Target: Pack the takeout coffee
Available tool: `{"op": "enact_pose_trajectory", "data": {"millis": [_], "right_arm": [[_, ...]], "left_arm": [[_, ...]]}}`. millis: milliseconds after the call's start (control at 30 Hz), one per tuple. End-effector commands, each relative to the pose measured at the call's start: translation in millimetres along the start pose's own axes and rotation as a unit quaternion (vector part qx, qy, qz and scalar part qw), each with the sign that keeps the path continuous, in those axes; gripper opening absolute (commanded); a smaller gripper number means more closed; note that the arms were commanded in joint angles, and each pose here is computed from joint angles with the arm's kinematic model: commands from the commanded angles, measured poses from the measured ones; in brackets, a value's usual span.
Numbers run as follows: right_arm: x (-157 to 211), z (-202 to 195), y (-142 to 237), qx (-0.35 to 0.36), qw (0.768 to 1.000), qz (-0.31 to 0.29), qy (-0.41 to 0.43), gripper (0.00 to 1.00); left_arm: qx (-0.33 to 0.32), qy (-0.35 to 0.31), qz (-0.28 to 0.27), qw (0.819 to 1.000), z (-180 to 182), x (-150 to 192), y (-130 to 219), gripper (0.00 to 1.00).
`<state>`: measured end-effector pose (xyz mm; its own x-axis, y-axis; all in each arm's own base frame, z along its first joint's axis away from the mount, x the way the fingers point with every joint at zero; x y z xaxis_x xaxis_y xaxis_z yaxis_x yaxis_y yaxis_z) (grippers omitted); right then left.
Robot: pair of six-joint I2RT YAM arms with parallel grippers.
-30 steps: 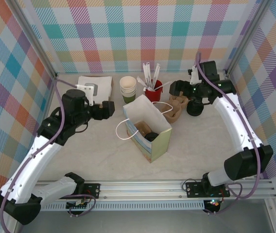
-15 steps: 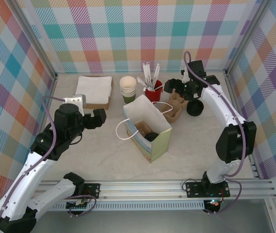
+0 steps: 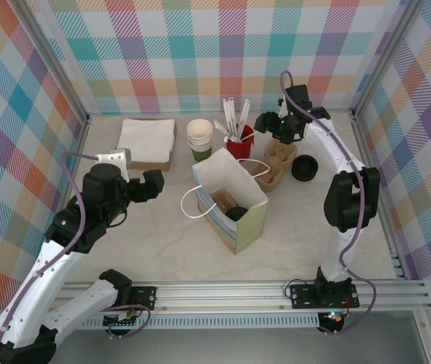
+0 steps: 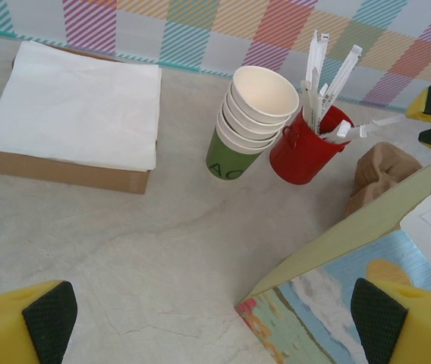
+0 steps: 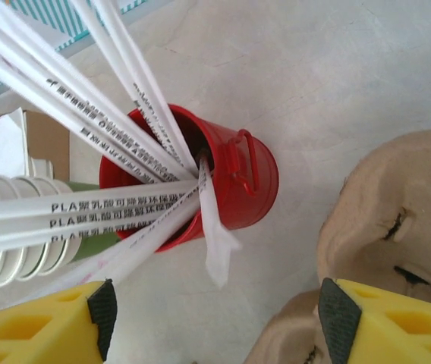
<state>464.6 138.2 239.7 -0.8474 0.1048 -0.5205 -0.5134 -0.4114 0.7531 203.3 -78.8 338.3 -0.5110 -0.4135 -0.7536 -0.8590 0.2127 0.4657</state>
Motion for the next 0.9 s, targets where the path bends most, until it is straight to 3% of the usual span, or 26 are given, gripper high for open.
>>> {"op": "enact_pose_trajectory", "data": {"millis": [0, 567, 733, 867], "right_arm": [[-12.0, -1.3, -4.6, 0.002, 1.000, -0.009, -0.009, 0.69], [-23.9, -1.8, -29.4, -0.014, 1.000, -0.002, 0.003, 0.32], [-27.1, 0.3, -24.0, -0.014, 1.000, -0.009, 0.013, 0.17], [-29.2, 3.7, -13.9, -0.011, 1.000, -0.016, 0.024, 0.13]], "left_arm": [[-0.019, 0.012, -0.011, 1.000, 7.3, -2.3, 3.7, 0.95], [-0.042, 0.006, -0.008, 0.999, 12.6, -1.2, 3.2, 0.96], [-0.044, 0.005, -0.006, 0.999, 12.6, -0.9, 2.0, 0.96], [-0.043, 0.005, -0.005, 0.999, 11.9, -1.0, 0.9, 0.96]]}}
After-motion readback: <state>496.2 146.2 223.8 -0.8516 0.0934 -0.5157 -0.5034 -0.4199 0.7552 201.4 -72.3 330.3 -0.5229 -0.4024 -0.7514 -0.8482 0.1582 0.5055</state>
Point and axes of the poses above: each hand's point on the last joint's axis, 136 mm out from that joint toward the fingers, its own y axis back along the fingers, its own z axis along the line the jaws close on, x = y × z, the point moved 6 cm from there along y, back along the fingers, and after that the axes turned 12 degrees about y, right-handed, at the moved point
